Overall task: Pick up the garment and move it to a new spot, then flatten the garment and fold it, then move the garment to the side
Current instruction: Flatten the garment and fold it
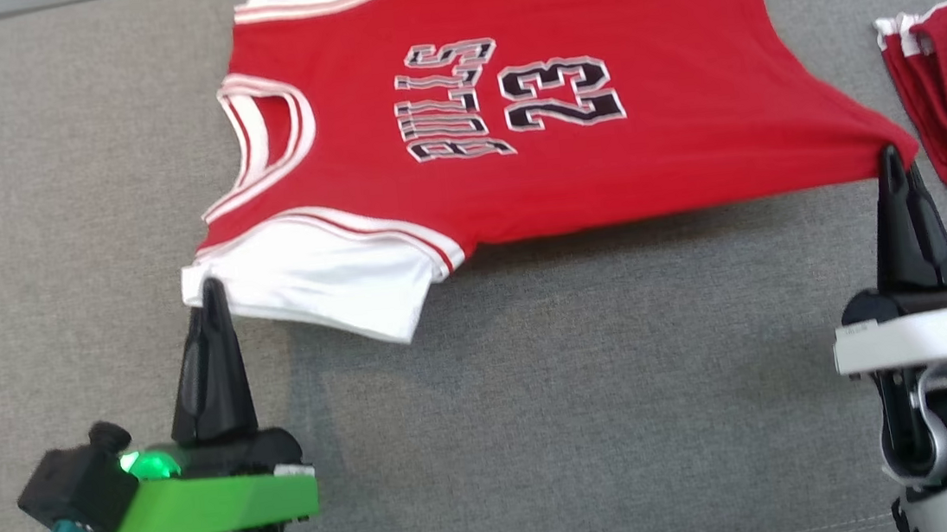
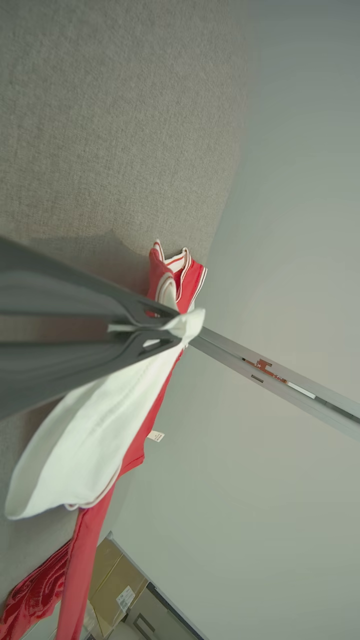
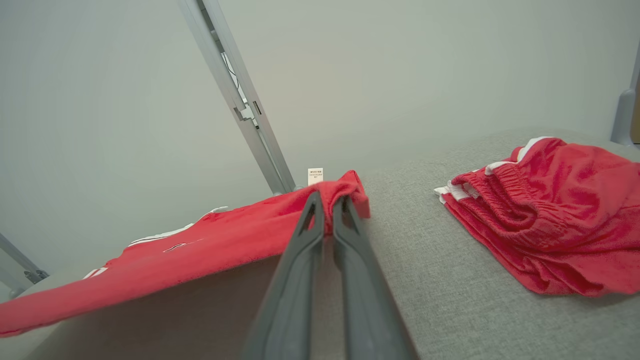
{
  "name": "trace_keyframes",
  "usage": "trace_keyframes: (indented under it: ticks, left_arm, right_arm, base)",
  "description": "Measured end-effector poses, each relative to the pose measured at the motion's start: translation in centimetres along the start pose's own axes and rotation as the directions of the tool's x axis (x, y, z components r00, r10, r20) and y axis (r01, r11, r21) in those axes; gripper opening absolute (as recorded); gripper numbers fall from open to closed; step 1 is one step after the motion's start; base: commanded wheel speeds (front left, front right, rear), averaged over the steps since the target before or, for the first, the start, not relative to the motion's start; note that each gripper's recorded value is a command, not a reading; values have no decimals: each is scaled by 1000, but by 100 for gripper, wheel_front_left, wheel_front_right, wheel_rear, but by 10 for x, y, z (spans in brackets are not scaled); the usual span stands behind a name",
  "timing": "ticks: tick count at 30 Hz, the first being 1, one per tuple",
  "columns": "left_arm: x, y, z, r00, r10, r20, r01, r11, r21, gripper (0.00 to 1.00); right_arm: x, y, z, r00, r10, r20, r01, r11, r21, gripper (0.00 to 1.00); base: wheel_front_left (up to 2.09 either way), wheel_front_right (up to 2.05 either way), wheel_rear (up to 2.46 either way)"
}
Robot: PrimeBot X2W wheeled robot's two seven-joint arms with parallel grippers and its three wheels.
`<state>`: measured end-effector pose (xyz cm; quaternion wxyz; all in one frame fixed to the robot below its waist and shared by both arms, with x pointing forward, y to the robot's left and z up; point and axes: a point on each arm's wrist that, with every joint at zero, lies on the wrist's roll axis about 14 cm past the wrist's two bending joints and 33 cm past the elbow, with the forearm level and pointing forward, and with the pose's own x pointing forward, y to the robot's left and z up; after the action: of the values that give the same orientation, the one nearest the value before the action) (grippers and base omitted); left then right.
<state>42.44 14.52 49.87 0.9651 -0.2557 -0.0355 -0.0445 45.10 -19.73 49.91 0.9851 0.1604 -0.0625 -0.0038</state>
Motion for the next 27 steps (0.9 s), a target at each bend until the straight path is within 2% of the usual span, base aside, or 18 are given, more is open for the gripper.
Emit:
trace_keyframes:
  ticks: [7, 12, 17, 27]
  left_arm:
    - [-45, -8, 9, 999, 28, -35, -28, 1000, 0, 0]
    - [-60, -6, 4, 996, 45, -75, -45, 999, 4, 0]
    - [-60, -4, -9, 992, 55, -116, -55, 998, 4, 0]
    - [-39, -10, -21, 991, 19, -136, -16, 1000, 22, 0]
  right_arm:
    - [-44, -2, 13, 1000, -13, -23, 13, 999, -30, 0]
    - [-56, -3, 7, 998, -21, -63, 19, 1000, -25, 0]
    - [-59, -7, -17, 990, -36, -136, 33, 999, -19, 0]
    - [-49, -7, -37, 984, -42, -172, 45, 999, 10, 0]
  base:
    - [0, 0, 0]
    - [0, 0, 0]
    - [0, 0, 0]
    - [0, 0, 0]
